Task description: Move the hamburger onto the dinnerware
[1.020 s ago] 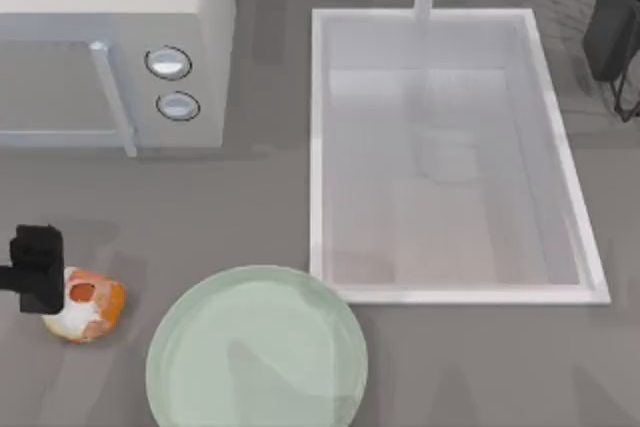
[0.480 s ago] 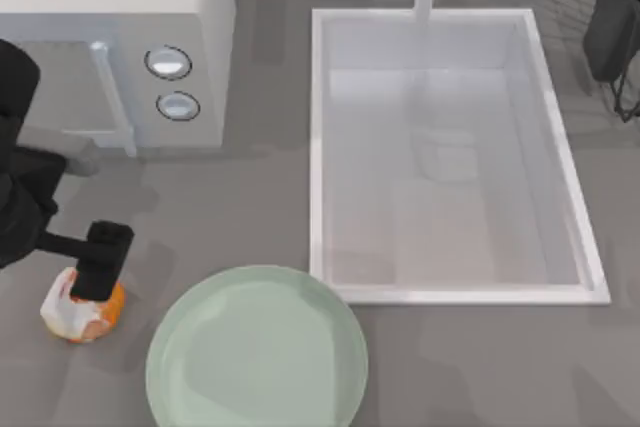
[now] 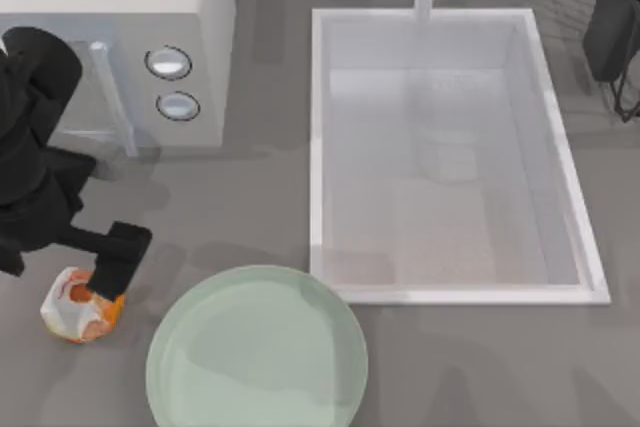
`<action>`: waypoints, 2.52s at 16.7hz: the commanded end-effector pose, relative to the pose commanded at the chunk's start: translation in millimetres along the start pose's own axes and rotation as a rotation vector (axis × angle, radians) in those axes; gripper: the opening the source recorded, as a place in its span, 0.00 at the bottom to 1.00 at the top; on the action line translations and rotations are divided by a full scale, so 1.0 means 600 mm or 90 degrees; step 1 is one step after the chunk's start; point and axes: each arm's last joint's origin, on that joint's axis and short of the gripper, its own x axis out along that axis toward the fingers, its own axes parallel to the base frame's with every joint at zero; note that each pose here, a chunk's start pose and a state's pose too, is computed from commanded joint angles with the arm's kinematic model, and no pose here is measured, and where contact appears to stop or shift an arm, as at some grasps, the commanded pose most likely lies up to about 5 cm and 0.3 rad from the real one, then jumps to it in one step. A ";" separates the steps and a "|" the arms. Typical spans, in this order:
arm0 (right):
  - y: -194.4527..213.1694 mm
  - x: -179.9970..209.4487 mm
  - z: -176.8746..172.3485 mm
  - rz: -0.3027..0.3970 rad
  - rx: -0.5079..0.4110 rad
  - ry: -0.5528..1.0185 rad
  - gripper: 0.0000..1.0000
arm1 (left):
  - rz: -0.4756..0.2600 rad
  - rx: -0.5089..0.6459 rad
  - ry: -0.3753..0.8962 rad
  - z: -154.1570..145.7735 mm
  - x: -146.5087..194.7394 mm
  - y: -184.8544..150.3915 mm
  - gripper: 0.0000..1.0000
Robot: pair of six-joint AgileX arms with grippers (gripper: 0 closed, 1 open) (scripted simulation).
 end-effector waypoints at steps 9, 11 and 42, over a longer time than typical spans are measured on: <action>0.000 0.000 0.000 0.000 0.000 0.000 1.00 | 0.001 0.000 -0.007 0.006 0.085 0.001 1.00; 0.000 0.000 0.000 0.000 0.000 0.000 1.00 | 0.001 0.000 -0.006 0.003 0.115 0.001 1.00; 0.000 0.000 0.000 0.000 0.000 0.000 1.00 | 0.000 0.001 -0.026 0.007 0.080 0.000 0.00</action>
